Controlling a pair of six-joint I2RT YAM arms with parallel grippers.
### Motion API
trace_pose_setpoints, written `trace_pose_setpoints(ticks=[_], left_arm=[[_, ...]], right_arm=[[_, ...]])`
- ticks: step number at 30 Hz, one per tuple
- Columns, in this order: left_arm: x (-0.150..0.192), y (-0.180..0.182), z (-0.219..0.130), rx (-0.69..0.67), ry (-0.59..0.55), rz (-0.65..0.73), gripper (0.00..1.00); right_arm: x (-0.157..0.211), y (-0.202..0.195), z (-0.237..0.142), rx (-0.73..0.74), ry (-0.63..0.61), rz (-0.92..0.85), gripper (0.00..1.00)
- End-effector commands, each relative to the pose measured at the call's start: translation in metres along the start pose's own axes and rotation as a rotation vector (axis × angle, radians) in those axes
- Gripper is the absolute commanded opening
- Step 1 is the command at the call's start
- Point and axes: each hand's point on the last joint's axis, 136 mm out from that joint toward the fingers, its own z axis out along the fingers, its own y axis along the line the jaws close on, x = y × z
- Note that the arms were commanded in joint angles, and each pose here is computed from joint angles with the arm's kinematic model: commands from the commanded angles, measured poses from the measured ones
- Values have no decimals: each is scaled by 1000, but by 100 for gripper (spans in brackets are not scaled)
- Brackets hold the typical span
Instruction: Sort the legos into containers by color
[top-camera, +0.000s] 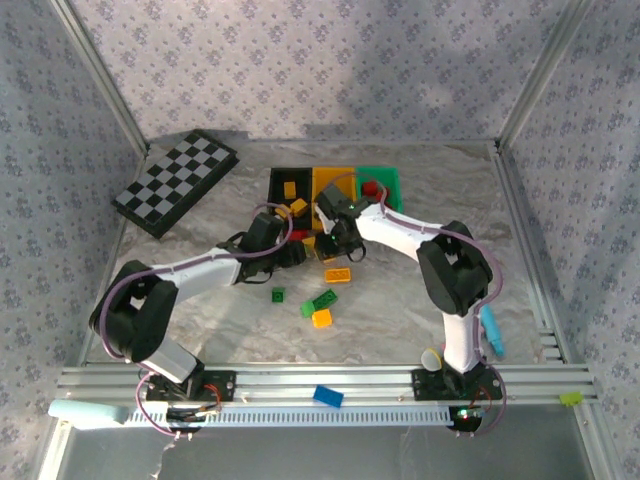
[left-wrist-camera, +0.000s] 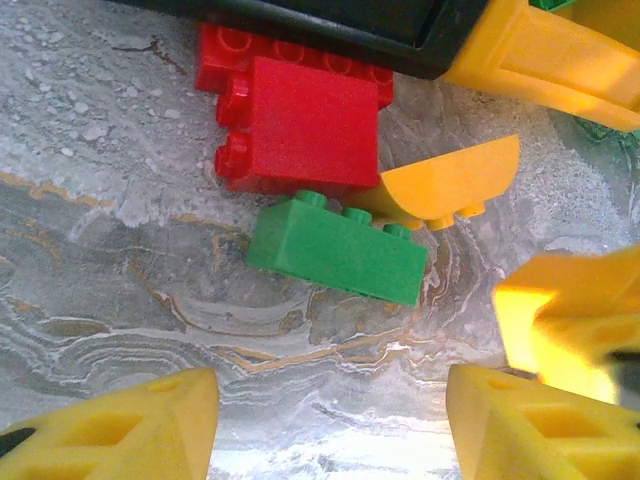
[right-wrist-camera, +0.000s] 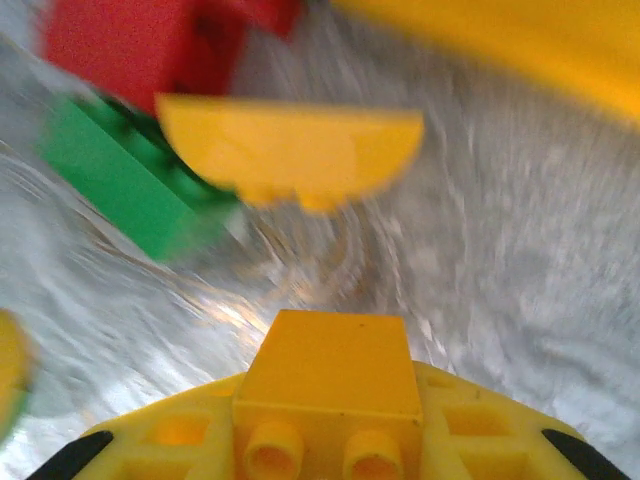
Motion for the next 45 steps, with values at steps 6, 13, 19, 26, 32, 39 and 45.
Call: trace_pose_setpoints(ticks=[6, 13, 19, 26, 32, 39, 45], left_arm=[[-4, 7, -13, 2, -59, -49, 62], [9, 8, -12, 4, -54, -46, 62], [7, -12, -16, 41, -58, 41, 62], [8, -56, -11, 113, 6, 228, 63], [27, -102, 8, 110, 132, 429, 64], [53, -113, 34, 68, 322, 749, 64], [49, -115, 32, 53, 378, 908, 73]], right_arm=[[-95, 18, -21, -27, -146, -54, 34], [-157, 10, -3, -39, -207, -38, 42], [-174, 10, -15, -52, -249, -48, 58], [-153, -5, -69, -35, -313, -59, 58], [-119, -55, -119, 29, -381, 39, 59], [-72, -120, -133, 83, -380, 177, 59], [-43, -142, -130, 103, -365, 234, 59]])
